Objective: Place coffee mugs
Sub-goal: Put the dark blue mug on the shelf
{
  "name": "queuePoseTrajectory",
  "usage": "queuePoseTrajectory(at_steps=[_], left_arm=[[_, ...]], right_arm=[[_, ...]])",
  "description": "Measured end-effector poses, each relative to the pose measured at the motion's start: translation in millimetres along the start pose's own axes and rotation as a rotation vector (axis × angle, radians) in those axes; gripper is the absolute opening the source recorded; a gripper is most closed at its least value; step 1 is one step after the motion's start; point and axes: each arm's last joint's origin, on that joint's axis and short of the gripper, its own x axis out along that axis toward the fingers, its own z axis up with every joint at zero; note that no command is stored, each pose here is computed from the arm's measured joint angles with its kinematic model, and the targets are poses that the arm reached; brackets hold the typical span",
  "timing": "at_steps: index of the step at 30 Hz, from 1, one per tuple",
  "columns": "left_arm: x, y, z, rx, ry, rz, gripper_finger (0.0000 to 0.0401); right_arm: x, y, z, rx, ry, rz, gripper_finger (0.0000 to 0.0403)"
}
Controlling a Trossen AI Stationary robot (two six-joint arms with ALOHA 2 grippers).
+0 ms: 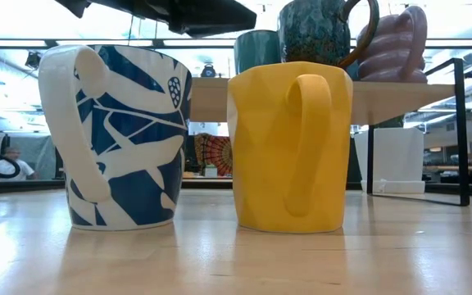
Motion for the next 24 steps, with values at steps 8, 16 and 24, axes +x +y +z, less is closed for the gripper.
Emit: queuePoseTrajectory(at_steps=[8,16,24], left_arm=[[11.9,10.9,-7.5,-0.031,-0.018,0.052,0.0146],[20.8,22.7,-14.3,-0.056,-0.036,0.062,0.0146],[27.9,23.1,-15.2,-0.075,-0.115,0.053,0.0146]], right_arm=[[17.7,-16.1,-16.8,0.006,0.055,-0.066,0.0071],[28.5,-12.8,-14.0,0.02,0.063,-0.077,0.005],[34.2,-2.9,-10.0,0.053,0.058,-0.022,0.0049]])
